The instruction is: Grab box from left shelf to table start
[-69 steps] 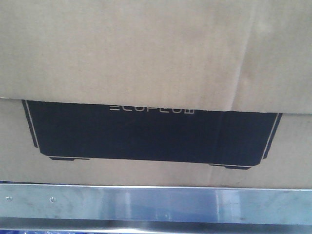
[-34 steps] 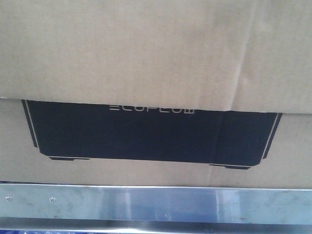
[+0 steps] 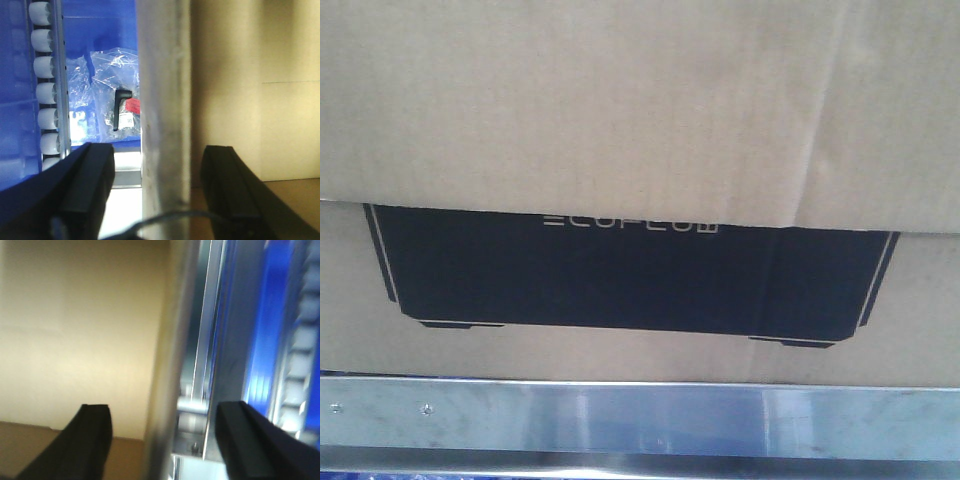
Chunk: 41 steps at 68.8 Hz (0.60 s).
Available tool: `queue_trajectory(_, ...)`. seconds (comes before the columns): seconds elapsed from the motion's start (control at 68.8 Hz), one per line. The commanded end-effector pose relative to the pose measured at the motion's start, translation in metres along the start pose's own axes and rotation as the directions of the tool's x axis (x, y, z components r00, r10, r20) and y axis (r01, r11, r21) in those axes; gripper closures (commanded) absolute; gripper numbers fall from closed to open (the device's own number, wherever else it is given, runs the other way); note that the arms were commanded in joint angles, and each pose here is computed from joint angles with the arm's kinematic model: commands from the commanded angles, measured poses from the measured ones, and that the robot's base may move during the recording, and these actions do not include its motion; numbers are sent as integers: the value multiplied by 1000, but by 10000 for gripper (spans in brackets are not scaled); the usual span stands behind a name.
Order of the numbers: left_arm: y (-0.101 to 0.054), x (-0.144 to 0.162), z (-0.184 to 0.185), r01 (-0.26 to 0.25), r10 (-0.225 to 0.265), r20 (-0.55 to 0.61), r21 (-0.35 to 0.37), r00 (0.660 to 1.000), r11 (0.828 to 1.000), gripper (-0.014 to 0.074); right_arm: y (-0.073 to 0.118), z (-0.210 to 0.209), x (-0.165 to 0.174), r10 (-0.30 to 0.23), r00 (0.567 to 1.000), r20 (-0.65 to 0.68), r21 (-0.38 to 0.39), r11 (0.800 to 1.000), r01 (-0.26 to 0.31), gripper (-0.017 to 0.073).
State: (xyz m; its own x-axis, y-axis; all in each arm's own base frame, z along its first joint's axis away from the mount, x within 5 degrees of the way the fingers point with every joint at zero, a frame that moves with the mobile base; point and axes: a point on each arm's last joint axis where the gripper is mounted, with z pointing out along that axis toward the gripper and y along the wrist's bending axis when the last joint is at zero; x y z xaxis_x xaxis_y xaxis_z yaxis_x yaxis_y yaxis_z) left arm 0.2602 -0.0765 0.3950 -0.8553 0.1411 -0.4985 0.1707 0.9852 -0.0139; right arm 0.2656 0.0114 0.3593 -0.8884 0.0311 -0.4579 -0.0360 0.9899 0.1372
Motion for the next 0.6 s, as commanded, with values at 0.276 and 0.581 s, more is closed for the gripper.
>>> queue_trajectory(0.276,-5,-7,-12,13,-17,92,51,996,999,680,1,-9,-10,-4,997,71,-4,1000,4,502)
queue_trajectory(0.581,-3,5,-43,80,-91,162,78,983,994,686,6,-49,4,-20,983,181,-5,1000,22,501)
